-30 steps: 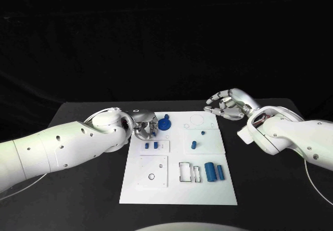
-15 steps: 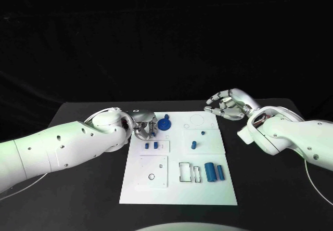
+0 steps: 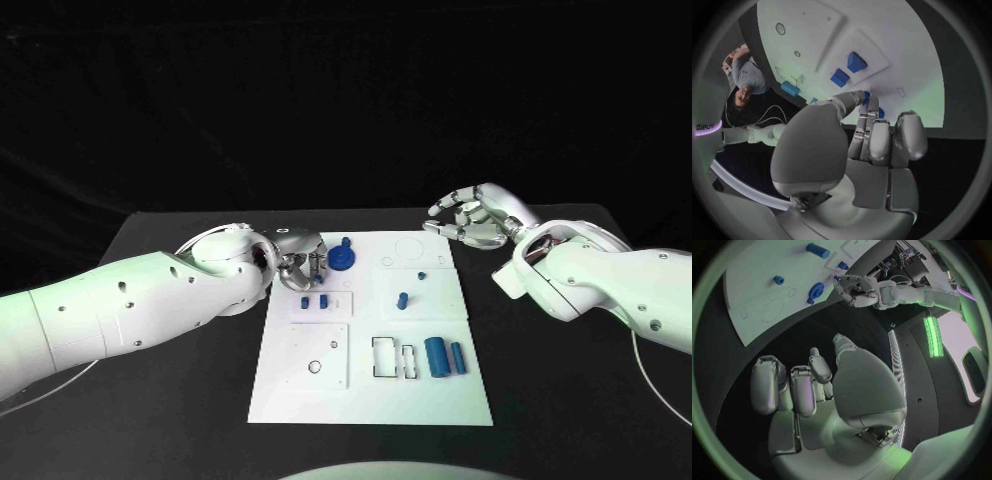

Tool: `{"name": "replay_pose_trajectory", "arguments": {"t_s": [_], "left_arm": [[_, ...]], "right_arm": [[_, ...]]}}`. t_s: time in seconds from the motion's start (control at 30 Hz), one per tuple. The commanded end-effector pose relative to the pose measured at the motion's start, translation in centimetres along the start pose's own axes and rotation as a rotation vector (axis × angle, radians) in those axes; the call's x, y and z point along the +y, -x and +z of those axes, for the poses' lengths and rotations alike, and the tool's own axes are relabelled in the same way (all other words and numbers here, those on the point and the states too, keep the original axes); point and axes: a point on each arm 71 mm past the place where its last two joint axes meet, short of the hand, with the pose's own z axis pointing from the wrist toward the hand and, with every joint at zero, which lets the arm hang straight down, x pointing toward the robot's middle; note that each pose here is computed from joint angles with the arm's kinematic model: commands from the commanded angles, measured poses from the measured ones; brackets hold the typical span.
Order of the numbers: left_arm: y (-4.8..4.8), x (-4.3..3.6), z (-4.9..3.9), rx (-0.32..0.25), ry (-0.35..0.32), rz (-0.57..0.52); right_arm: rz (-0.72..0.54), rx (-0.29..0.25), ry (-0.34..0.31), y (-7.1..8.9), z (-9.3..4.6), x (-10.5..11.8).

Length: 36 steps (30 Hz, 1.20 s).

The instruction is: Assemble the parts on the task board

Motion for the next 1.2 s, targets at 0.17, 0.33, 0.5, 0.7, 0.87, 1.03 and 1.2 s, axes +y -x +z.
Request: {"name": "replay_pose_trajectory", "arguments": {"t_s": [0.17,0.33,0.5,0.7,0.87,1.03,1.2], "left_arm": [[-0.22,-0.1,0.08,0.022,-0.005,-0.008],[-0.27,-0.1,0.13,0.025,-0.006,-0.01],[-0.32,0.02,0.14,0.031,0.001,-0.011],[-0.33,0.11,0.15,0.03,0.004,-0.012],[-0.33,0.11,0.15,0.03,0.005,-0.012],[-0.32,0.17,0.14,0.028,0.009,-0.012],[-0.29,0.23,0.11,0.024,0.012,-0.012]], "right_arm": [[-0.008,0.004,0.011,-0.09,0.0,0.11],[-0.008,0.003,0.011,-0.09,0.01,0.12],[-0.008,0.003,0.012,-0.08,0.01,0.11],[-0.009,0.002,0.011,-0.07,0.01,0.1],[-0.009,0.002,0.012,-0.07,0.01,0.1],[-0.009,0.001,0.011,-0.05,0.0,0.08],[-0.009,0.0,0.011,-0.04,0.01,0.08]]}}
